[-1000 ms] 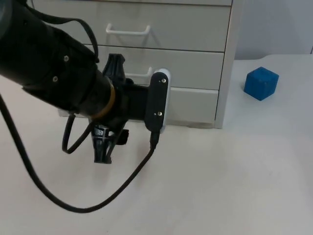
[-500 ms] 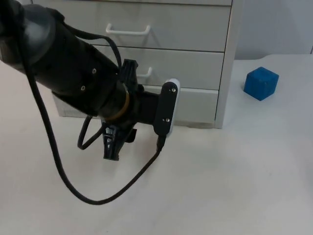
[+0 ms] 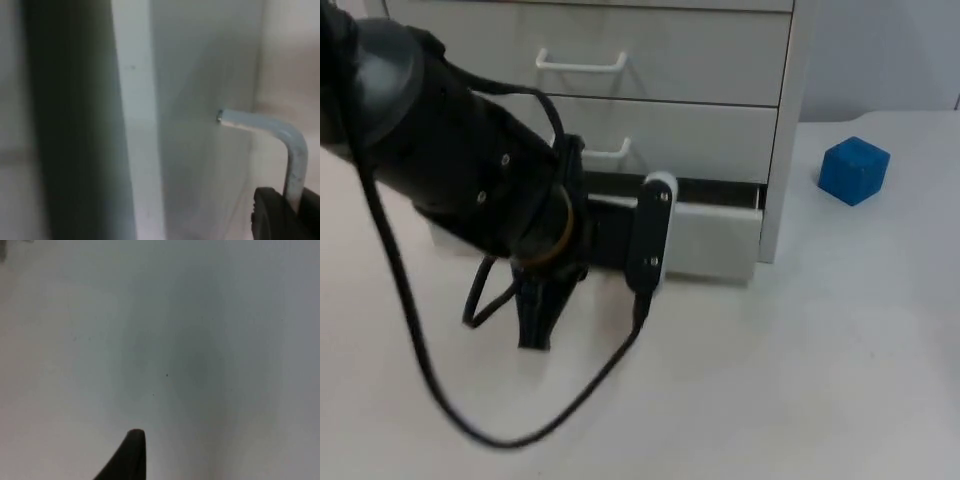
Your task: Open the drawer with the left hand, place the block into the drawer with the right hand, then close the drawer with the left hand.
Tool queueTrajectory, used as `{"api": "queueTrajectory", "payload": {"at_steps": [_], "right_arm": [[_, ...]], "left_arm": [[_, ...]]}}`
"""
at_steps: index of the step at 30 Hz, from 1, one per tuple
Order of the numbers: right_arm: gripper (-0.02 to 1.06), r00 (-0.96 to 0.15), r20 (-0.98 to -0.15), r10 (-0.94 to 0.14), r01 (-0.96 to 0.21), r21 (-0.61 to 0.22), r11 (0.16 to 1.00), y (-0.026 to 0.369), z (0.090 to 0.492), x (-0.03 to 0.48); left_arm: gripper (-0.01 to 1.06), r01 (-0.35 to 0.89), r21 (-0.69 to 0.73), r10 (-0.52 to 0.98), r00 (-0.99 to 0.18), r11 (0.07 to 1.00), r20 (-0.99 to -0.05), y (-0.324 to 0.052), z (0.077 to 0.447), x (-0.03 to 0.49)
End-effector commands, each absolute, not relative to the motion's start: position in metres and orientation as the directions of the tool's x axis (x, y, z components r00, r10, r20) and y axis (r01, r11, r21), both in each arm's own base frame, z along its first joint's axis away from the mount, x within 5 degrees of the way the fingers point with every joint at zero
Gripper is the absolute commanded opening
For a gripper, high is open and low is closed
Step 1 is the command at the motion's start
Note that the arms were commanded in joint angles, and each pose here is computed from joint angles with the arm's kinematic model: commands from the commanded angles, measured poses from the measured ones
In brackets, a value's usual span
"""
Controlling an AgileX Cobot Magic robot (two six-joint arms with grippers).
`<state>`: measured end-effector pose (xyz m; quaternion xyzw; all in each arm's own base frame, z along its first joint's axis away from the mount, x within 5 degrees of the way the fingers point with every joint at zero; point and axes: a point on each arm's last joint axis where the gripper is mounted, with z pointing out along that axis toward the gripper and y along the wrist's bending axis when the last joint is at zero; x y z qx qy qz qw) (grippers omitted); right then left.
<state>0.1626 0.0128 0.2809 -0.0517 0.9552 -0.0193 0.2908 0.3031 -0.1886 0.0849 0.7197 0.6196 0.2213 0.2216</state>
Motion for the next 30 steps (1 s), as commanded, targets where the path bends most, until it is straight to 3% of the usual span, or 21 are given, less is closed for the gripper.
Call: {"api": "queueTrajectory", "payload": {"at_steps": [1, 8, 21, 24, 28, 29, 30], "right_arm": [[1.05, -0.823, -0.559, -0.105, -0.080, -0.068, 0.994, 0.012, 0.281, 0.163], [1.05, -0.822, -0.561, -0.100, -0.076, -0.066, 0.995, 0.012, 0.281, 0.163], [1.05, -0.820, -0.564, -0.100, -0.077, -0.065, 0.995, 0.012, 0.281, 0.163], [1.05, -0.819, -0.566, -0.100, -0.077, -0.065, 0.995, 0.012, 0.281, 0.163], [1.05, -0.818, -0.567, -0.101, -0.077, -0.066, 0.995, 0.012, 0.281, 0.163], [1.05, -0.818, -0.567, -0.101, -0.077, -0.066, 0.995, 0.012, 0.281, 0.163], [1.05, -0.818, -0.567, -0.101, -0.077, -0.066, 0.995, 0.012, 0.281, 0.163]], "left_arm": [[0.00, 0.842, 0.530, 0.994, 0.109, -0.098, 0.011, -0.189, 0.076, 0.277], [0.00, 0.878, 0.465, 0.991, 0.135, -0.117, -0.006, -0.192, 0.083, 0.212], [0.01, 0.892, 0.436, 0.990, 0.143, -0.123, -0.015, -0.190, 0.080, 0.201], [0.09, 0.891, 0.437, 0.989, 0.146, -0.125, -0.014, -0.190, 0.080, 0.201], [0.41, 0.884, 0.450, 0.988, 0.149, -0.122, -0.025, -0.191, 0.085, 0.201], [0.41, 0.884, 0.450, 0.988, 0.149, -0.122, -0.025, -0.191, 0.085, 0.201], [0.49, 0.881, 0.459, 0.988, 0.150, -0.118, -0.032, -0.192, 0.088, 0.202]]}}
